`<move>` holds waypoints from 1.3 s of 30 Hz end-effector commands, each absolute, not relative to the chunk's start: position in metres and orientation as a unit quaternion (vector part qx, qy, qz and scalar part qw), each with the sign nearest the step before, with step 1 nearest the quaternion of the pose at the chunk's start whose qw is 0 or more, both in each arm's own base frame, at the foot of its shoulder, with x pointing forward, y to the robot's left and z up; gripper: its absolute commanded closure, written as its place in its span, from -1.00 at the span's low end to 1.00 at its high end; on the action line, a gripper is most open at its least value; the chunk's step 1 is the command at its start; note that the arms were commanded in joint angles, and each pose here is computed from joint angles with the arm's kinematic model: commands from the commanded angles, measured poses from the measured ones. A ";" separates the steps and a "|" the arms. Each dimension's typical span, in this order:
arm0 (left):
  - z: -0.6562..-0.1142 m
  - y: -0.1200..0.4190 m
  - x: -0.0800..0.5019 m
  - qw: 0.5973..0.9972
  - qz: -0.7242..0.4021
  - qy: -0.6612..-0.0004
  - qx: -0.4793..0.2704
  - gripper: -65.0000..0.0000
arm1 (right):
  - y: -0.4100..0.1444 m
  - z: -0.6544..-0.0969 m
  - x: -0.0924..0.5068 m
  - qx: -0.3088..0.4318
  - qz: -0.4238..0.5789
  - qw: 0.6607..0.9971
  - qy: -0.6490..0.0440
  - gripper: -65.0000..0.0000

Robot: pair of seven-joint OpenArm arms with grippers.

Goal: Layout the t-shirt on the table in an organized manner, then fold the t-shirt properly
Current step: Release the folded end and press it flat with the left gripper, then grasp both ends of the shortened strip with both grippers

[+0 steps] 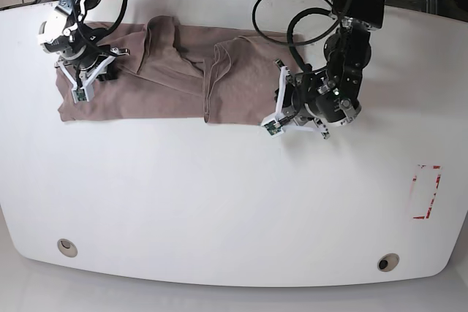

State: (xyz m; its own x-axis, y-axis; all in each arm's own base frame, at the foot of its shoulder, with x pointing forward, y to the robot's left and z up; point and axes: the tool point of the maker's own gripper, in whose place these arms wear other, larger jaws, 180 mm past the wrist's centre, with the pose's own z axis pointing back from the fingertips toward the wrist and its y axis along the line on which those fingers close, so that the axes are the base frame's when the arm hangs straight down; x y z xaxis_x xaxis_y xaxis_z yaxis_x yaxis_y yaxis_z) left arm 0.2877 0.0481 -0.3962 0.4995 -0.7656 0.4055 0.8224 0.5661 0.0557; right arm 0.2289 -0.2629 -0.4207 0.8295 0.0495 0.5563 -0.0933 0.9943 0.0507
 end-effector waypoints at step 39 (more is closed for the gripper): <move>-0.447 0.147 0.291 0.895 -0.425 -0.128 -0.037 0.81 | -0.348 -0.285 0.277 0.049 -0.088 0.896 -0.433 -1.00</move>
State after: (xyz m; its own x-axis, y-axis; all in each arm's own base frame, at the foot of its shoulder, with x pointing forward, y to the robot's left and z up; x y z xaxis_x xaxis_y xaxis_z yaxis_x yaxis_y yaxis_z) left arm 0.3003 0.0963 -0.4270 0.5577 -0.6872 0.4655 0.7904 0.6109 -0.0451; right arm 0.2693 -0.3395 -0.2983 0.6517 -0.1984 0.7321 0.1287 0.9801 0.1510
